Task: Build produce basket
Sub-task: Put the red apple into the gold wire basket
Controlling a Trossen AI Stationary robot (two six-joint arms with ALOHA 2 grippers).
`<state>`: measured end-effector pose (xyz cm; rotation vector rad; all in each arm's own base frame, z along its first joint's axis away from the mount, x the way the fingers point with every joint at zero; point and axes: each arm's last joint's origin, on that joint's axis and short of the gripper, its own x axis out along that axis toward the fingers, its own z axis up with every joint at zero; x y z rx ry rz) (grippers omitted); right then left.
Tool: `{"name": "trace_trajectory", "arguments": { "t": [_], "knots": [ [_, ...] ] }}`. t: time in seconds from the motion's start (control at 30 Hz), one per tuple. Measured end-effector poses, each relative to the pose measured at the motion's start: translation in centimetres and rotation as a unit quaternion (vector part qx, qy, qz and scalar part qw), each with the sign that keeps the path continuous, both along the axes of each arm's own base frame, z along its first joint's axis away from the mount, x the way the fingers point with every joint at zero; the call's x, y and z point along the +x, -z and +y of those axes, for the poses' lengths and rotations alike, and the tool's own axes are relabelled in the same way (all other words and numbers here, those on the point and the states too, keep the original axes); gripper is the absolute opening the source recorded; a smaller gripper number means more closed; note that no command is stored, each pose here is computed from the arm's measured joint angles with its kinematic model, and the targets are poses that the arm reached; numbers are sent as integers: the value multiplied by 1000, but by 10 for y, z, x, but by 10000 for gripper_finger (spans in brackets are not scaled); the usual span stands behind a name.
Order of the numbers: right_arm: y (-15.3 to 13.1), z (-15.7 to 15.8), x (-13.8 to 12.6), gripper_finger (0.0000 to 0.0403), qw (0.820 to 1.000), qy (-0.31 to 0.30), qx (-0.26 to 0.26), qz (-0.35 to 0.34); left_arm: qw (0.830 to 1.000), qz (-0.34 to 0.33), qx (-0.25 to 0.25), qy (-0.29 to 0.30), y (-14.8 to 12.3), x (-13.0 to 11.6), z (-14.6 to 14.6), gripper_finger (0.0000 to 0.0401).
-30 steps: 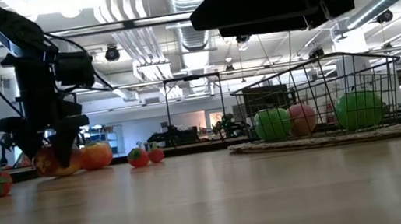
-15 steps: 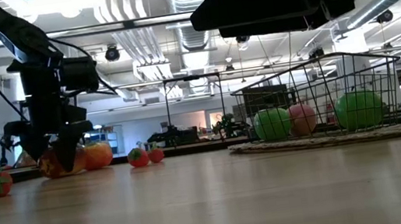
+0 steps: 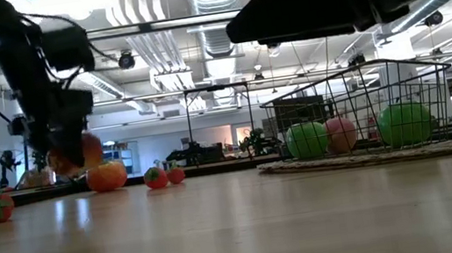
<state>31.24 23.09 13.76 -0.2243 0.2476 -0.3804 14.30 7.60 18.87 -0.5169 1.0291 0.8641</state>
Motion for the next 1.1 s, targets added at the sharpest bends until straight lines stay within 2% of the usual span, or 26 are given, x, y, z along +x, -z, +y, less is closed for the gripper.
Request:
{"name": "trace_trajectory", "arguments": {
  "t": [0.13, 0.23, 0.3, 0.43, 0.5, 0.57, 0.7, 0.8, 0.9, 1.1],
  "knots": [
    [-6, 6, -8, 326, 1000, 9, -11, -5, 994, -84, 32, 67, -11, 12, -18, 291],
    [-13, 13, -18, 326, 1000, 20, -17, -14, 977, -162, 62, 122, -18, 25, -31, 291],
    [-20, 17, -25, 326, 999, 34, -21, -24, 958, -214, 87, 168, -21, 35, -40, 292],
    [-34, 21, -38, 326, 999, 35, 8, -34, 905, -301, 144, 264, -19, 54, -60, 292],
    [-40, 18, -44, 326, 998, 39, 31, -34, 877, -341, 170, 293, -17, 61, -68, 292],
    [-43, 12, -50, 326, 997, 43, 54, -24, 855, -365, 192, 313, -13, 68, -74, 292],
    [-41, -3, -58, 326, 993, 68, 94, -3, 821, -389, 228, 350, -6, 83, -84, 292],
    [-33, -15, -53, 326, 991, 95, 99, 2, 805, -390, 238, 379, 2, 95, -90, 292],
    [-31, -27, -42, 327, 991, 107, 82, 21, 796, -389, 243, 394, 10, 107, -96, 292],
    [-61, -44, -21, 327, 993, 103, 37, 35, 790, -379, 236, 420, 22, 127, -106, 292]
  ]
}}
